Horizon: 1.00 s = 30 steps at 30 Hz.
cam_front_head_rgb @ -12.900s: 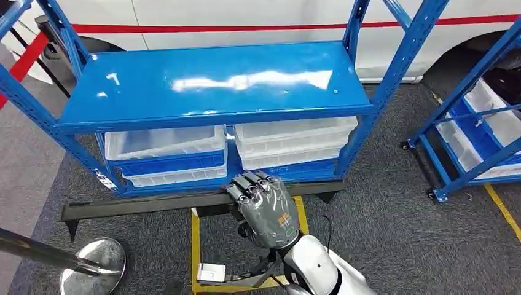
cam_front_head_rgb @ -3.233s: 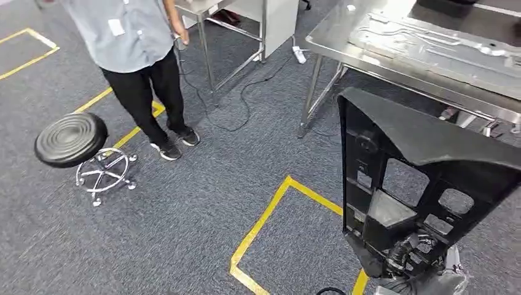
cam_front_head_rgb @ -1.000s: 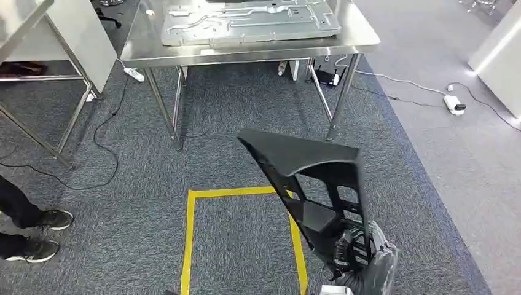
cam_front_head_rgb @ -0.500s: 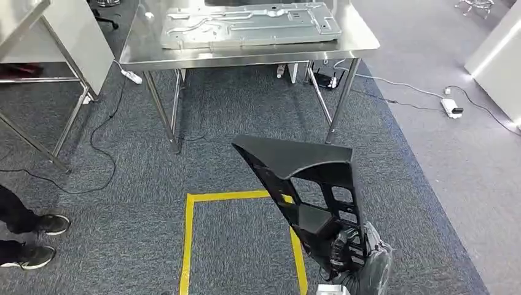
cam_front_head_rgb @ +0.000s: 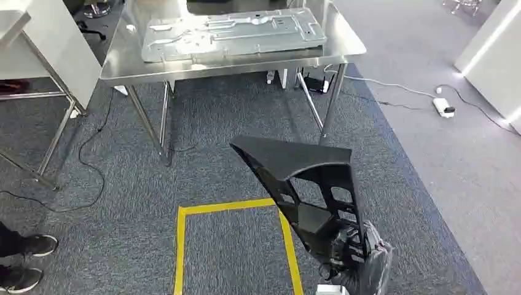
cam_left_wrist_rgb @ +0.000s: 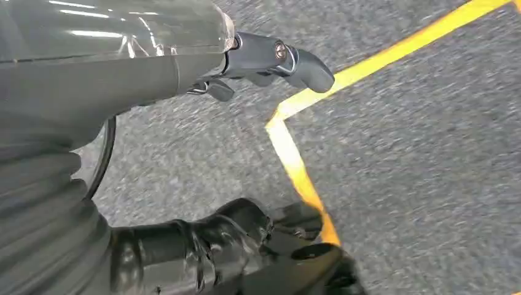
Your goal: Take the parts from the cabinet and place them on the table.
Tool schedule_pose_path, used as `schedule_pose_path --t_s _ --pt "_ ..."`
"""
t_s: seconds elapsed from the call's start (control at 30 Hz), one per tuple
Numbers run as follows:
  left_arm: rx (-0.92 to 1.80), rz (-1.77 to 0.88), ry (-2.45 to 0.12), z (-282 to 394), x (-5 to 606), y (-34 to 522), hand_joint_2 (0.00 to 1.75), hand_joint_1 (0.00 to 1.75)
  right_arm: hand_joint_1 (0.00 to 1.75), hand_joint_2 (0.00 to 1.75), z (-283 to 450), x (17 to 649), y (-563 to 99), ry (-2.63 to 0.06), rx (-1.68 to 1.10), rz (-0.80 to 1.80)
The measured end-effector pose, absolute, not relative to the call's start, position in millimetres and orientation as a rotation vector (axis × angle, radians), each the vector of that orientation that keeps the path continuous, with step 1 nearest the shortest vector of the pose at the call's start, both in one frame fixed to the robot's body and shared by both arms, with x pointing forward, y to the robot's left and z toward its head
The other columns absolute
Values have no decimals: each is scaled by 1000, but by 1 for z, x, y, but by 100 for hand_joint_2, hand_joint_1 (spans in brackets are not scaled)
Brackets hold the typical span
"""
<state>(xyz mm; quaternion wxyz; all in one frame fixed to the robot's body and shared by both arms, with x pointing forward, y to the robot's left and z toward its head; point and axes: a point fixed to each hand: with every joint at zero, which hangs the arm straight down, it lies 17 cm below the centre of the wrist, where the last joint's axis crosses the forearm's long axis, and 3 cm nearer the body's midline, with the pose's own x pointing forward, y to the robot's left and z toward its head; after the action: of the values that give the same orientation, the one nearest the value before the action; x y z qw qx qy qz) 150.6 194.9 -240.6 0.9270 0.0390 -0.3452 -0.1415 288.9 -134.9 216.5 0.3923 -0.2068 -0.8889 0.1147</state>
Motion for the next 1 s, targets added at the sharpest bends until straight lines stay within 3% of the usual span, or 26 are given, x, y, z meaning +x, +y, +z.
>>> schedule_pose_path --t_s 1.0 --pt "78 -328 -714 -241 153 197 175 0 175 175 251 298 -121 -2398 -538 331"
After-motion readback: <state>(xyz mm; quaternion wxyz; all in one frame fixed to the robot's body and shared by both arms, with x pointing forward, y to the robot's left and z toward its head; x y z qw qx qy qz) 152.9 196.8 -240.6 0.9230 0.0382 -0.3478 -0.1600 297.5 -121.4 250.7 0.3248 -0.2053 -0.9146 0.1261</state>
